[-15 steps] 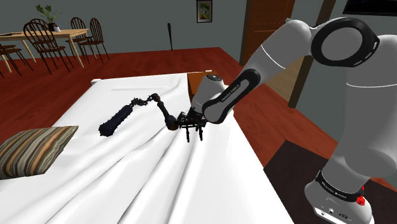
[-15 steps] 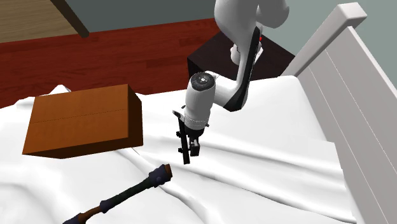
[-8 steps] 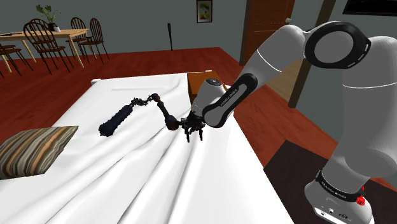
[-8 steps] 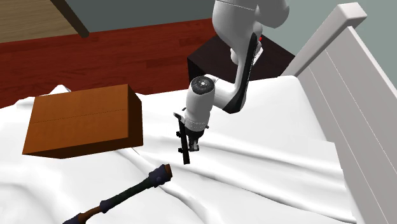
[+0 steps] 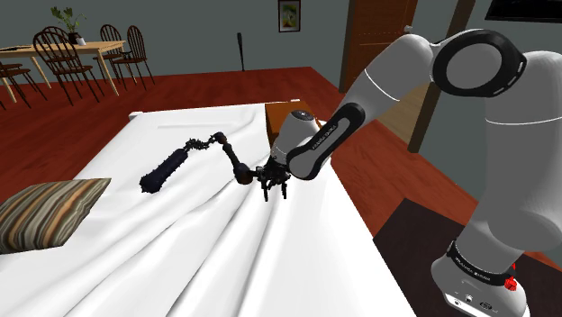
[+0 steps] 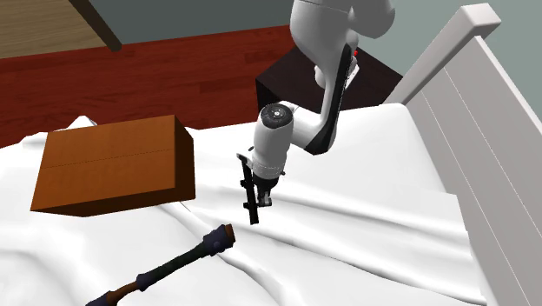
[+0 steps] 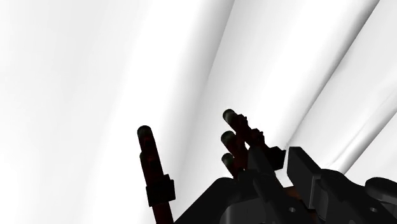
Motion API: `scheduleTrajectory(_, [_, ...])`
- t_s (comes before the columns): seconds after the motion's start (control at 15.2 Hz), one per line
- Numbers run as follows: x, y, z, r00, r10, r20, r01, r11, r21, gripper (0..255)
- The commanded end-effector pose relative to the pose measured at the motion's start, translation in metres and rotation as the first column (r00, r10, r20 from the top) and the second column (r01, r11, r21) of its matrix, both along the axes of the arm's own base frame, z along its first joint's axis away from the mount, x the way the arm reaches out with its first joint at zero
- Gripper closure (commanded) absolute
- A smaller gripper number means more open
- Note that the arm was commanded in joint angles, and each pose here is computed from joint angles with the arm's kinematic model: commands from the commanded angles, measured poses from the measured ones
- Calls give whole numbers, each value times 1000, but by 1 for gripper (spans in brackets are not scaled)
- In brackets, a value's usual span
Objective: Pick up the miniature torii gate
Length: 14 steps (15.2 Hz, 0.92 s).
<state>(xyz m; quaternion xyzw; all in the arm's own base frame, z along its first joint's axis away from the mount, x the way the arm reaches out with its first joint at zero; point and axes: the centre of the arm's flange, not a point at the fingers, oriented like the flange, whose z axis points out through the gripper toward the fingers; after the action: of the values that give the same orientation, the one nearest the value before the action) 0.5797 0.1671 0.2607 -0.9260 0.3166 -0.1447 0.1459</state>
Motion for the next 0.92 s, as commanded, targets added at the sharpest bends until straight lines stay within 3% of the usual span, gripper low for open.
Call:
scheduleTrajectory(0.0, [0,0,8,1000,0,0,0,1000,0,255])
scheduleTrajectory(0.86, [0,0,77,1000,0,0,0,1000,0,255])
